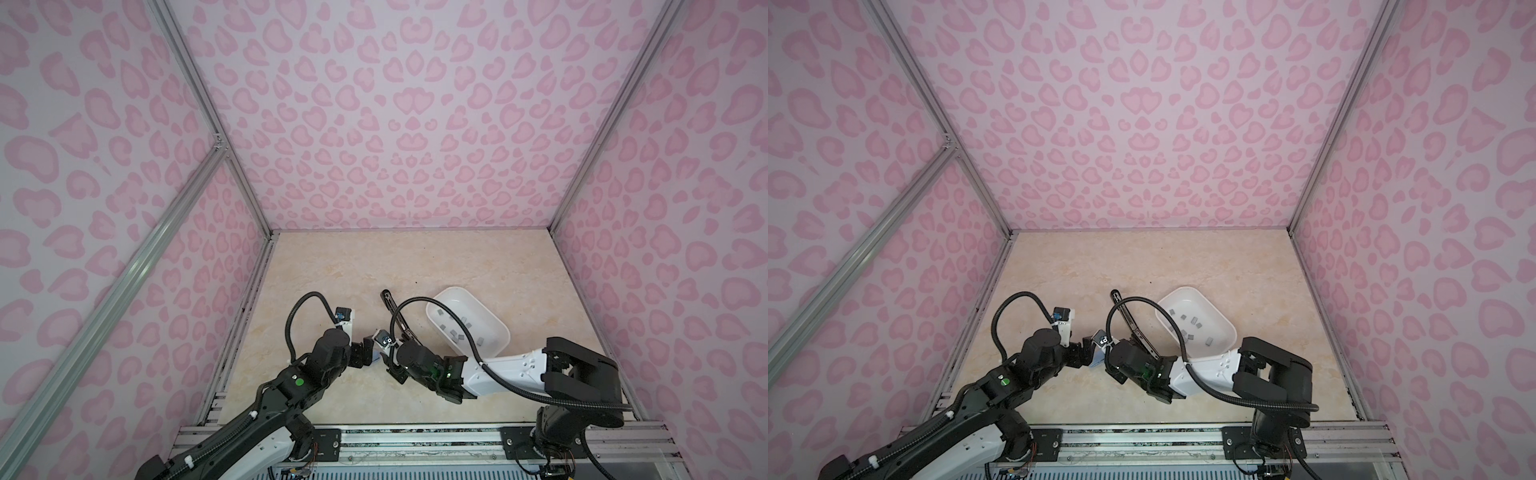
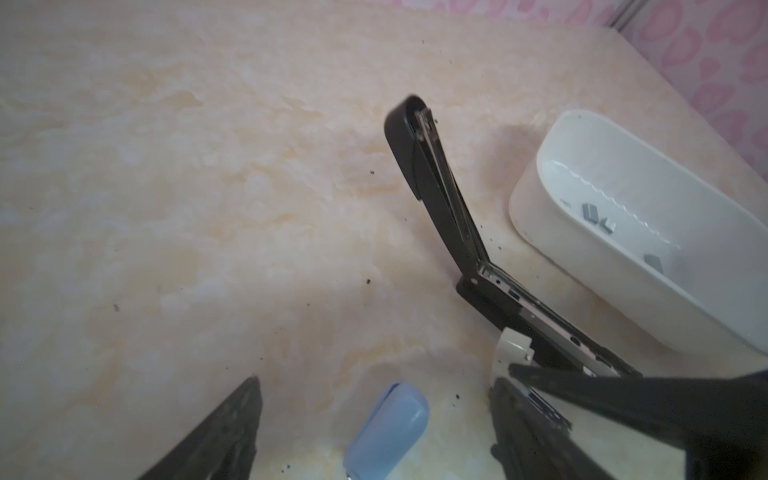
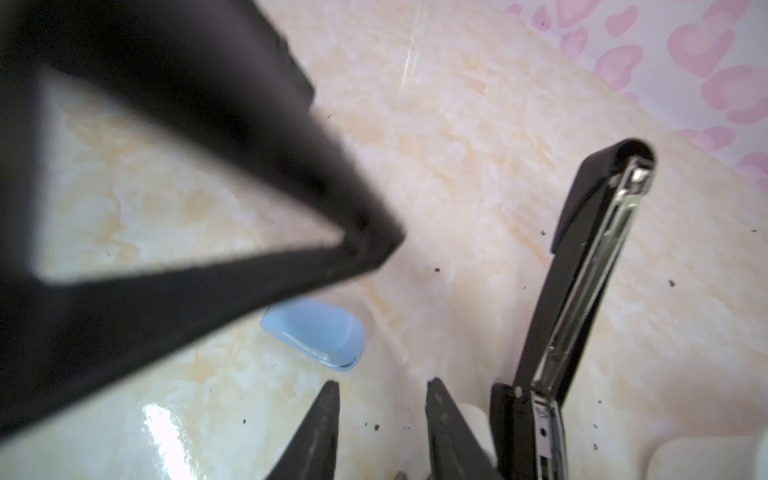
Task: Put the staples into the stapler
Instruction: 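Move both grippers toward the light-blue mini stapler beside the black stapler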
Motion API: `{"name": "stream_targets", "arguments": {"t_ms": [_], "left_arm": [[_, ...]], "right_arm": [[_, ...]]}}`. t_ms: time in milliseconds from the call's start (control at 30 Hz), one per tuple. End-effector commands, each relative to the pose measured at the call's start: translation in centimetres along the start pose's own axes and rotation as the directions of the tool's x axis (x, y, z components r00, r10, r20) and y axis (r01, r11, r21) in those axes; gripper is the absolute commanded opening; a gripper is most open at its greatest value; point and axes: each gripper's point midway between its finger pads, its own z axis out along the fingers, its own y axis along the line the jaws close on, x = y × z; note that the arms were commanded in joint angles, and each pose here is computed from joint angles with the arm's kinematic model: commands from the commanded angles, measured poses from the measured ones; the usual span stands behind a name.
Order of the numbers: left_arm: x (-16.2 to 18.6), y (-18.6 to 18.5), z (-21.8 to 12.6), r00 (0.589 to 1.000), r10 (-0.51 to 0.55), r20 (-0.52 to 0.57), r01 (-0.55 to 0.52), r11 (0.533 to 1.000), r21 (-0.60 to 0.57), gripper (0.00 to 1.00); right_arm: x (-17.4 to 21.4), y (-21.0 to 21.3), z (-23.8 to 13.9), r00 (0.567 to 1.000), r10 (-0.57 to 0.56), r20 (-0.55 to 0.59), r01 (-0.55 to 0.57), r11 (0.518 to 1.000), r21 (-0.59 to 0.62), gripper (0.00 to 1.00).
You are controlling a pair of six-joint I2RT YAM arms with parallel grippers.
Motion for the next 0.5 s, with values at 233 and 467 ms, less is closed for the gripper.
{"name": "stream_targets", "arguments": {"t_ms": [233, 467], "left_arm": [[2.5, -0.4, 2.6, 0.99, -0.059, -0.129, 0.052, 0.997, -0.055, 0.8], [4.1, -0.2, 3.4, 0.984, -0.057, -0.169, 0.045, 0.996, -0.073, 0.77]], "right_arm": [[0.5, -3.9, -3.0, 0.992, 0.099, 0.077, -0.107, 0.988, 0.109, 0.35], [0.7, -4.0, -3.2, 0.989, 0.121, 0.088, -0.129, 0.988, 0.09, 0.35]]}}
